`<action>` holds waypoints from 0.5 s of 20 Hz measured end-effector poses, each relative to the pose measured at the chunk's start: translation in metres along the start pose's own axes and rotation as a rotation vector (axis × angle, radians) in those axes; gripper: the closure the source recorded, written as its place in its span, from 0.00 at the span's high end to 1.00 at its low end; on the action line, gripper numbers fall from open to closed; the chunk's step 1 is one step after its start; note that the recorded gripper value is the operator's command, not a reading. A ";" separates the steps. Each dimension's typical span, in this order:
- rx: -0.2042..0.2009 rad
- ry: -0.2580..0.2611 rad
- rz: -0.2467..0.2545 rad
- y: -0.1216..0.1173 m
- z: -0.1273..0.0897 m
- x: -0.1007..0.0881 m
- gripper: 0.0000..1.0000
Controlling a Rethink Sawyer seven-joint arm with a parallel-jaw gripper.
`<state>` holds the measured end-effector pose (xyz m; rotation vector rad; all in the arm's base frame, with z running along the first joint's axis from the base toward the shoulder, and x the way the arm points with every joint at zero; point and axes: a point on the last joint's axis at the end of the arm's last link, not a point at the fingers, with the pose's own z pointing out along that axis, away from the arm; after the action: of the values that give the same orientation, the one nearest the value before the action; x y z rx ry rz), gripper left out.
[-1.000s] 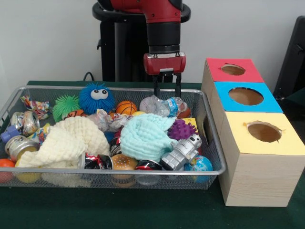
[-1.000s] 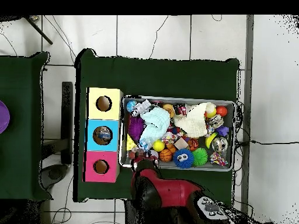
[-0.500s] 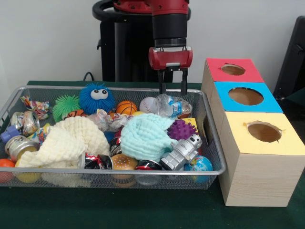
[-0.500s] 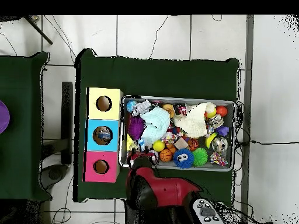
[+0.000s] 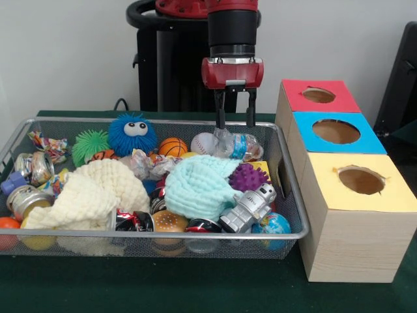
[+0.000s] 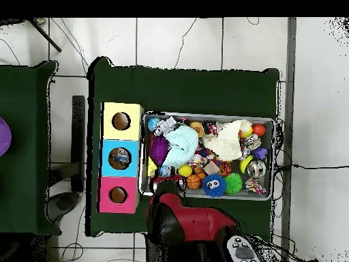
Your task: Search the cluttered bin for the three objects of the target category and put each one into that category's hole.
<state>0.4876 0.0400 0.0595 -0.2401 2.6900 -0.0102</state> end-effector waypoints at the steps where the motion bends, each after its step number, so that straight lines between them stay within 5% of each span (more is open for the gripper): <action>1: 0.000 0.000 0.001 0.000 0.000 0.000 1.00; 10: 0.000 0.015 0.007 0.008 0.001 0.004 1.00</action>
<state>0.4837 0.0472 0.0563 -0.2313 2.7056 -0.0105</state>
